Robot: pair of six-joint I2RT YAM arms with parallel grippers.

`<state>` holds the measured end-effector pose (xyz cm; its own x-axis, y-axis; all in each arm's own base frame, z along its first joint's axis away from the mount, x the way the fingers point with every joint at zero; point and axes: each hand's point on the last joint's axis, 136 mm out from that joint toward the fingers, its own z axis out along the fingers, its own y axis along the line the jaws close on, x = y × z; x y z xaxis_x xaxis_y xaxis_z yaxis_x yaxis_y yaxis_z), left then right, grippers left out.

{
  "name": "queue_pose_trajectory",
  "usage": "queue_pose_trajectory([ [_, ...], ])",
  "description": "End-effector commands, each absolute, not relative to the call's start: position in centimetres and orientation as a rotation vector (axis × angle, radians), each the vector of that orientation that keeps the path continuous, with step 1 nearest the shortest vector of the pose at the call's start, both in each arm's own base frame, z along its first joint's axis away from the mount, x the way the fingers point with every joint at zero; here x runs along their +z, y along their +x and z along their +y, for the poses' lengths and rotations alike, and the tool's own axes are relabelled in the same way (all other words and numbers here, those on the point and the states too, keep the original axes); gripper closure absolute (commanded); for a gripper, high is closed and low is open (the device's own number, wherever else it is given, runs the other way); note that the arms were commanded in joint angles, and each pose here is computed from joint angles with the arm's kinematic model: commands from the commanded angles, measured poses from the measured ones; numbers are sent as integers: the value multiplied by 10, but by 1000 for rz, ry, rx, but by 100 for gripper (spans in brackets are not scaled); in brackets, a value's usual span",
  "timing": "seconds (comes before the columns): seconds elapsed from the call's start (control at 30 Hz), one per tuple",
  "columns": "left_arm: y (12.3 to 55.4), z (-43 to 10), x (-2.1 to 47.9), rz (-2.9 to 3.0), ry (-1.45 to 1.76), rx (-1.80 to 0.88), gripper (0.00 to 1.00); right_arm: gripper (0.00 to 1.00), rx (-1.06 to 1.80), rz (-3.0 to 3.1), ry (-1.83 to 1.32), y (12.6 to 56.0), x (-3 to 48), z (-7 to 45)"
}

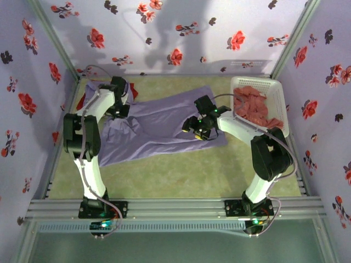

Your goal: Fold and stack the t-shirts

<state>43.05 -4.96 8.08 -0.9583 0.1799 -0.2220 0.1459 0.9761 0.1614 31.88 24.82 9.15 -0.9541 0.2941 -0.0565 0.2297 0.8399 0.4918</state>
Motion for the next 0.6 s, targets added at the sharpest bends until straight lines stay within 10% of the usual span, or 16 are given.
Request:
queue_pose_trajectory([
  [0.0, 440, -54, 73, 2889, 292, 213, 100, 34, 716, 2881, 428, 315, 95, 237],
  [0.33, 462, -83, 78, 2843, 358, 129, 96, 35, 722, 2889, 405, 312, 93, 236],
  [0.57, 468, -77, 89, 2837, 249, 183, 57, 36, 721, 2888, 386, 304, 93, 234],
])
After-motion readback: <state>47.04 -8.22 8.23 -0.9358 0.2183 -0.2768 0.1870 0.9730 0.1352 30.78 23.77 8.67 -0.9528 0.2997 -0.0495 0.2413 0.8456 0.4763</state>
